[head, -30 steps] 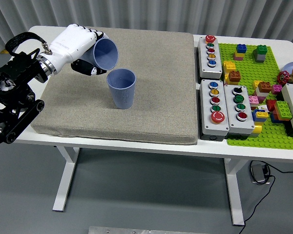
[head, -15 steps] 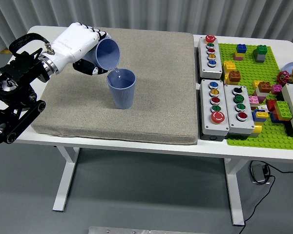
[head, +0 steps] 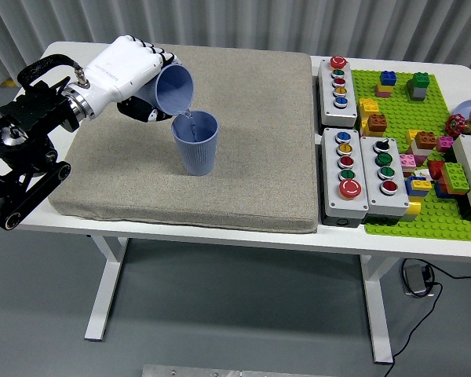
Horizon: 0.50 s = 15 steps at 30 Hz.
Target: Pick cup pour cup place
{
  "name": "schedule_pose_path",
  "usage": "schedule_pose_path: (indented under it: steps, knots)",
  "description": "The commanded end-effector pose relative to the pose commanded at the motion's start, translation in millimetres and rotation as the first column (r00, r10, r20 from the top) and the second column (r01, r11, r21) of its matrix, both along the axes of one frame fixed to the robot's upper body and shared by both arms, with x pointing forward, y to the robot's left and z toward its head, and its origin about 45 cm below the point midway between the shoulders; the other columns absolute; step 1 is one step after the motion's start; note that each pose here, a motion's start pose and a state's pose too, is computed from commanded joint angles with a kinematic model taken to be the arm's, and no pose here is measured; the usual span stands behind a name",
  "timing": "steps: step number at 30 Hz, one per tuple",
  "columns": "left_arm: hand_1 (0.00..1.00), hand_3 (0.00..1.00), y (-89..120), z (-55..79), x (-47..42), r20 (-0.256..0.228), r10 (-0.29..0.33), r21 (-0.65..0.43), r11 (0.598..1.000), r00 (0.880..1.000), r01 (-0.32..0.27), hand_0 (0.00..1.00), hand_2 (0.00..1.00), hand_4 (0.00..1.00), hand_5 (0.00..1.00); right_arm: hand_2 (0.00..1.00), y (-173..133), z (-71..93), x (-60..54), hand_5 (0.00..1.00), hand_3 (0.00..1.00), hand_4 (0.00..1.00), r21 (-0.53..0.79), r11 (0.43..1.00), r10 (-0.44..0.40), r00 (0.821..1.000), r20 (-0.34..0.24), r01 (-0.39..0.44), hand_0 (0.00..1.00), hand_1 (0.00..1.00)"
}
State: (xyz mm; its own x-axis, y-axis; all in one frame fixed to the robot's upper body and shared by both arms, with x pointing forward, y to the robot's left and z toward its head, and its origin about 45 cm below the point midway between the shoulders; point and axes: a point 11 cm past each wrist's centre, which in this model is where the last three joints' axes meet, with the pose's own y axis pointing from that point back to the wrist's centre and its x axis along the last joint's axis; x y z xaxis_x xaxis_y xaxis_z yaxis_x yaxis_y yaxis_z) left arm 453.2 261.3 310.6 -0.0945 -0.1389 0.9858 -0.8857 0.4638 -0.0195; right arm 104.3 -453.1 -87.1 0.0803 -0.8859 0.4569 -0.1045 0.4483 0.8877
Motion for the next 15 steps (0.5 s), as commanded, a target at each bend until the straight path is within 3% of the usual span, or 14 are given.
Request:
schedule_pose_path:
  steps: [15]
  knots:
    - [0.471,0.528,3.9,4.5,-1.0,0.021,-0.011,0.069,0.998,1.0,0.01,0.475,0.5,0.745,0.122,0.602,0.4,0.4,2.2,0.262,0.593,0.002,0.0,1.0,0.001,1.0,0.003,-0.001,0.693,0.661]
